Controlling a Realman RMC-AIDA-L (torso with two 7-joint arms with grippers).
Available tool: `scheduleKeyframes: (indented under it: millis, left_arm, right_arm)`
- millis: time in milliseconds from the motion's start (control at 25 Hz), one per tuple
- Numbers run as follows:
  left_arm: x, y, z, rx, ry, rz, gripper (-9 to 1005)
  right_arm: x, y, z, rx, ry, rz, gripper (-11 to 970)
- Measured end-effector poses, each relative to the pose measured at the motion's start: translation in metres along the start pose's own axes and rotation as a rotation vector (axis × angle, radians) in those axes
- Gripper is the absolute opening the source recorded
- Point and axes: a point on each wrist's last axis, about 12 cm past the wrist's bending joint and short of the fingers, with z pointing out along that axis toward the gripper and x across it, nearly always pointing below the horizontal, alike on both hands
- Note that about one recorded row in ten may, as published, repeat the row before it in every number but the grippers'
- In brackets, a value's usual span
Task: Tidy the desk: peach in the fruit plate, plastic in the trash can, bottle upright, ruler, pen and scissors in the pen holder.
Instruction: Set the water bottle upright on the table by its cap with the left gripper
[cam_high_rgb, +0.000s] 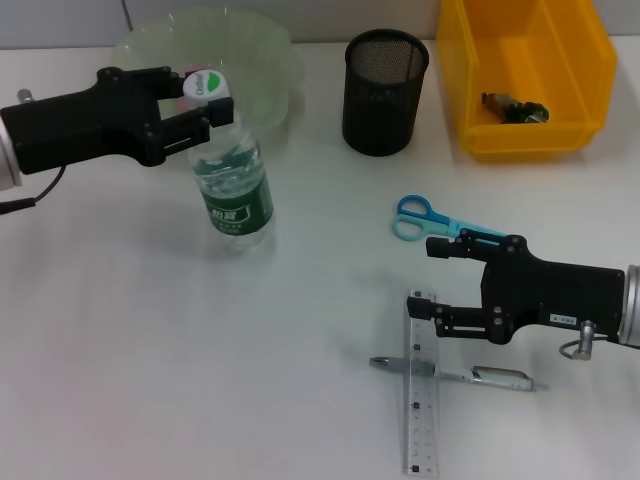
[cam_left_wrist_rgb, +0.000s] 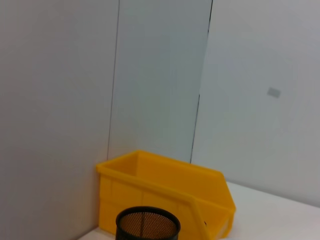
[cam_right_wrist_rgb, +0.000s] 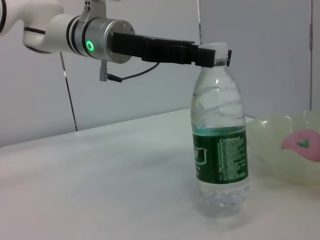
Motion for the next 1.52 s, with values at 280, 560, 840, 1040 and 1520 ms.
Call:
scheduleKeyframes:
  millis: [280,560,840,1040,1520]
  left_arm:
    - [0.006,-0.002,-0.006,-0.021,-0.039,0.011,440]
    - [0.012,-0.004,-0.004,-0.025,-0.042,0.021,440]
    - [0.014,-0.004,-0.002,-0.037,-0.041,0.019,440]
    - [0.015,-0.005,-0.002,-0.037,-0.042,0.028,440]
    - [0.015,-0.005,-0.003,-0.038,-0.044,0.026,440]
  right_arm:
    - [0.002,0.003,0.002,-0.003,-0.007,-0.005,789]
    - [0.002,0.003,0.001,0.003,-0.013,-0.002,789]
    - [0.002,0.003,0.002,0.004,-0.015,0.000,789]
    - [0.002,0.003,0.002,0.006,-0.015,0.000,789]
    - [0.002,0.002,0.003,0.003,-0.016,-0.001,789]
